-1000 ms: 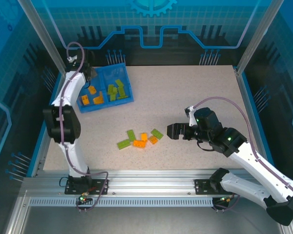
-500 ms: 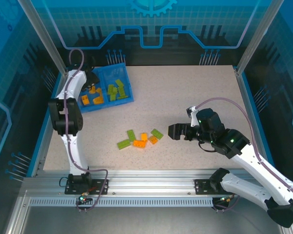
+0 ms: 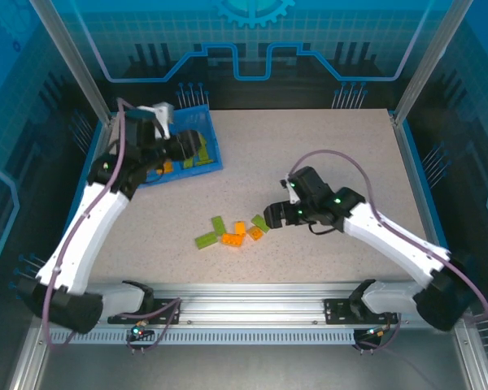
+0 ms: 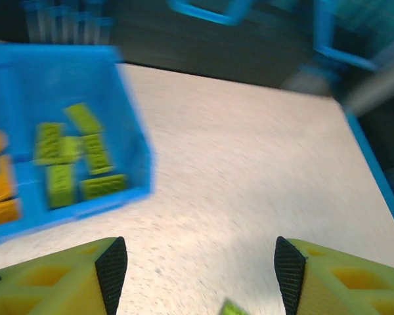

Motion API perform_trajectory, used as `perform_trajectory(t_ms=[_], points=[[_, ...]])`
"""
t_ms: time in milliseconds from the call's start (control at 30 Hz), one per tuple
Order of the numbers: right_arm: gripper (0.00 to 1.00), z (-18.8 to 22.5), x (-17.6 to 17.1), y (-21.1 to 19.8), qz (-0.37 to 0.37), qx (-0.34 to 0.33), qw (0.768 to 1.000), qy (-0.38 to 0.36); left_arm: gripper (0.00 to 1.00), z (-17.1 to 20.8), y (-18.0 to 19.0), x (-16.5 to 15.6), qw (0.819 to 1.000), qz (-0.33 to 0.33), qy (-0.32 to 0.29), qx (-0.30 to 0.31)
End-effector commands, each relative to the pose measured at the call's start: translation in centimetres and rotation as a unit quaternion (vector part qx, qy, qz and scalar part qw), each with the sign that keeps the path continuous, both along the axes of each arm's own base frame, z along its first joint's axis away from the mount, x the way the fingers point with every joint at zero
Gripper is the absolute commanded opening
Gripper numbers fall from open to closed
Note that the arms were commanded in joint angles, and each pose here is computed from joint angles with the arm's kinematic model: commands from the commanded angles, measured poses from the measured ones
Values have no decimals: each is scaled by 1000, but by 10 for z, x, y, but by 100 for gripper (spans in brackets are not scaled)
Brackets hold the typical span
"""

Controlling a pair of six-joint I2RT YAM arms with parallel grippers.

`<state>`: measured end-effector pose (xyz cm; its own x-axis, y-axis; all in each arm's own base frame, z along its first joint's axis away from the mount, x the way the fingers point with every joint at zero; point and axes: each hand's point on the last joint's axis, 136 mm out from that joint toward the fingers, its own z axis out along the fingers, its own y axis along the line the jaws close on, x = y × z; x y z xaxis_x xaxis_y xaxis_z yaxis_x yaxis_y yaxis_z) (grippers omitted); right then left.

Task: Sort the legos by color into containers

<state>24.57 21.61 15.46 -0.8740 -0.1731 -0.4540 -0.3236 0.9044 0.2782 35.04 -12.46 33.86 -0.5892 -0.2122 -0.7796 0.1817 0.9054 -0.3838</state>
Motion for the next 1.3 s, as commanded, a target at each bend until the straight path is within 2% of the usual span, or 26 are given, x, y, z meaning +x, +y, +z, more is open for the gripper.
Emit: perform_trajectory(t_ms=[0, 33, 167, 233, 333, 467, 667, 800, 933, 1067, 1267], points=[[92, -13, 13, 19, 50, -35, 998, -1, 65, -25, -39, -44, 983, -173, -24, 61], [92, -22, 17, 24, 53, -46, 998, 8, 66, -30, -48, -61, 974, -216, -34, 59], [91, -47, 32, 42, 59, -70, 995, 30, 73, -50, -59, -108, 944, -316, -71, 67], [91, -59, 38, 50, 62, -82, 994, 38, 82, -62, -63, -126, 928, -355, -84, 74], [89, -78, 44, 57, 64, -102, 991, 52, 98, -74, -65, -138, 915, -383, -97, 79], [83, -102, 50, 63, 57, -119, 989, 68, 99, -78, -67, -139, 909, -395, -106, 83], [79, -125, 50, 62, 53, -140, 985, 85, 99, -90, -65, -137, 909, -398, -81, 97], [71, -137, 50, 59, 47, -155, 982, 95, 99, -96, -62, -137, 909, -396, -75, 105], [57, -148, 47, 54, 35, -178, 977, 110, 99, -94, -62, -137, 909, -394, -80, 105], [50, -155, 45, 42, 15, -203, 972, 115, 99, -95, -60, -137, 909, -393, -81, 114], [36, -140, 47, 39, 12, -194, 977, 88, 99, -92, -58, -138, 909, -388, -97, 120]])
